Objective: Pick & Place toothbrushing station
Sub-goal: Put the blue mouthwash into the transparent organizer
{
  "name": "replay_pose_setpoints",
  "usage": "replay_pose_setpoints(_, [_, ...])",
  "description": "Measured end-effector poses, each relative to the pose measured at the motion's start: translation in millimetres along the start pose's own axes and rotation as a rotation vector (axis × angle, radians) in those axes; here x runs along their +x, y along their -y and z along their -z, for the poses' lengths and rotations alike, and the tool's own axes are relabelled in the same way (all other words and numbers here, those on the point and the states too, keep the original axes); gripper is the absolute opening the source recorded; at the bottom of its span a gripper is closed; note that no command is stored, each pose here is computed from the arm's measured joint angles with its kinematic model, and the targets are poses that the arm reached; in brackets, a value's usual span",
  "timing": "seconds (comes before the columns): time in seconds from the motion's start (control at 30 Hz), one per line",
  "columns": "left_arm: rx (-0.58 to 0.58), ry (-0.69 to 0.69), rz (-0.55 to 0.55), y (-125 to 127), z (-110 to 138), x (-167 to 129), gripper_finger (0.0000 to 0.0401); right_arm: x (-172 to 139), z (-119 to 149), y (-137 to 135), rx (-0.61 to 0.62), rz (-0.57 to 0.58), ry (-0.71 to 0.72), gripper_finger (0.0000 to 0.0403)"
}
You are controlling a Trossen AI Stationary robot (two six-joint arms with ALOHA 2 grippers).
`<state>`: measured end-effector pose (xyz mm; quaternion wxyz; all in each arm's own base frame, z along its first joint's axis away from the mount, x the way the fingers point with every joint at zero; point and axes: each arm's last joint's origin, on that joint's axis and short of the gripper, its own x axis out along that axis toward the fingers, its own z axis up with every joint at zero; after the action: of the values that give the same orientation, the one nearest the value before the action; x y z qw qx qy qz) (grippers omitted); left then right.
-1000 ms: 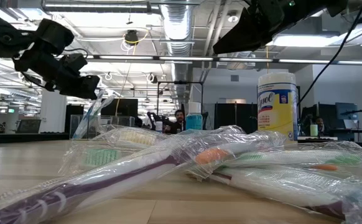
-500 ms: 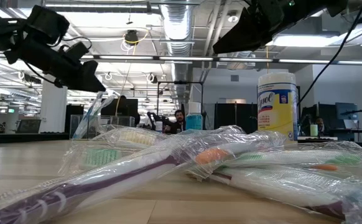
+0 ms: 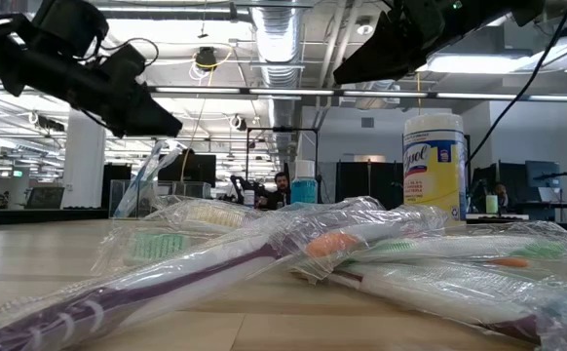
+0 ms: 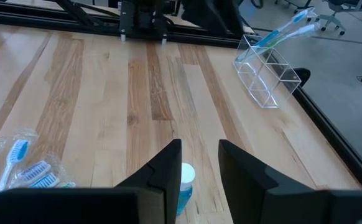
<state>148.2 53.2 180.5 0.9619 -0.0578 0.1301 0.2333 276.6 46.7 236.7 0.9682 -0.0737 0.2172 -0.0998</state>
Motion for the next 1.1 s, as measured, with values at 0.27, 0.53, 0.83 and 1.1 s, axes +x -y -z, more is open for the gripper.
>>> replay_pose_setpoints(0.27, [0.031,0.084,0.162,25.1,-6.4,-5.2,0.0177,0.0,0.0,-0.1,0.0,0.0,0.0,0.0097])
replay_pose_setpoints(0.53, [0.045,0.123,0.269,42.6,-7.9,-8.4,0.0177,0.0,-0.1,-0.1,0.0,0.0,0.001,0.0097])
replay_pose_setpoints(0.83, [0.05,0.141,0.323,58.6,-2.8,6.2,0.0177,-0.1,-0.3,0.0,0.001,0.0,0.002,0.0097])
replay_pose_setpoints(1.1, [0.046,0.151,0.334,67.0,5.6,22.2,0.0177,0.0,-0.2,0.0,0.0,0.0,0.002,0.0097])
